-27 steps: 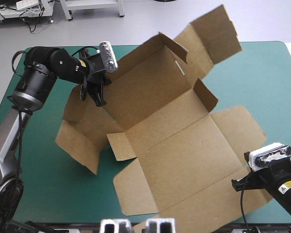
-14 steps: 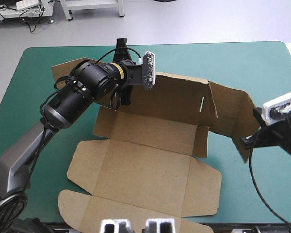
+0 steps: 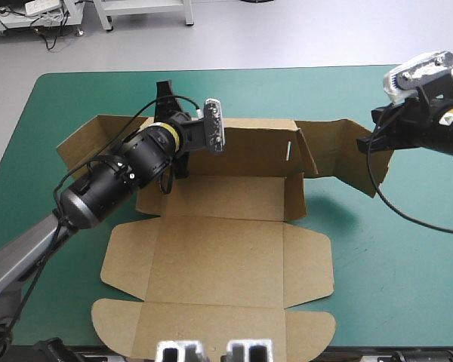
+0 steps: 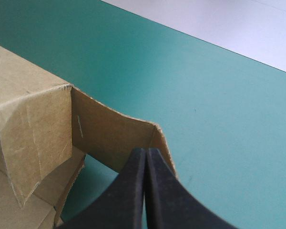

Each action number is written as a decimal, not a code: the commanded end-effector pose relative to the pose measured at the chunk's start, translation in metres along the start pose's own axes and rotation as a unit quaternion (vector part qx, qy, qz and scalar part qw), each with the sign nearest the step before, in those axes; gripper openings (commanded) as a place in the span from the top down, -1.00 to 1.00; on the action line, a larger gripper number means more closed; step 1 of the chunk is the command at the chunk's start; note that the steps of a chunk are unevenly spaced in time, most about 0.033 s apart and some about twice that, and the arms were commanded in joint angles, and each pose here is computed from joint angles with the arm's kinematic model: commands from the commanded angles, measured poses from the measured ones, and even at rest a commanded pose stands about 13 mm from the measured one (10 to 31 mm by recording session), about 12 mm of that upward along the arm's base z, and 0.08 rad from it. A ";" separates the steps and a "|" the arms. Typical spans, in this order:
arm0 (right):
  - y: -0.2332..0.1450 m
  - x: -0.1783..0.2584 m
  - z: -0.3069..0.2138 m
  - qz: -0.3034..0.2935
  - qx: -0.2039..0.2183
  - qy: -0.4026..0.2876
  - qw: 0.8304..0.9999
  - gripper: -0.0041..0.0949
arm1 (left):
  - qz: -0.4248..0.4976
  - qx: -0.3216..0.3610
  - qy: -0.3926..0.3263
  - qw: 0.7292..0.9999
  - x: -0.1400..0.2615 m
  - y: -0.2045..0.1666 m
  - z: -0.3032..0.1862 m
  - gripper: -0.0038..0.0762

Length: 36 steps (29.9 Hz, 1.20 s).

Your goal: Fold the box

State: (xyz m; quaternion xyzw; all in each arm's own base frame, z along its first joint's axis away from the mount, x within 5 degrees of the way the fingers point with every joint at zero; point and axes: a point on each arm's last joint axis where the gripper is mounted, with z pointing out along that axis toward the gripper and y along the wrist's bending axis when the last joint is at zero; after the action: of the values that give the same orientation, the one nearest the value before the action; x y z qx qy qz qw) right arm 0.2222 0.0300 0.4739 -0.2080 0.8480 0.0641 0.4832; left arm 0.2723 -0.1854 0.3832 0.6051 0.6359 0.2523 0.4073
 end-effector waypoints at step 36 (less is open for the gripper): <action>-0.024 -0.014 0.214 0.067 -0.194 0.158 0.966 0.97 | 0.030 -0.175 -0.026 0.984 0.047 -0.041 0.024 0.93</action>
State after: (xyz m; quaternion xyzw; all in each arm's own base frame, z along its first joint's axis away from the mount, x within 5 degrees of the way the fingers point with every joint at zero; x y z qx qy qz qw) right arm 0.4254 0.0698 0.3553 -0.2286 0.9110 0.2071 0.2736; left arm 0.2735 -0.1535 0.3053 0.5681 0.5715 0.3276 0.4933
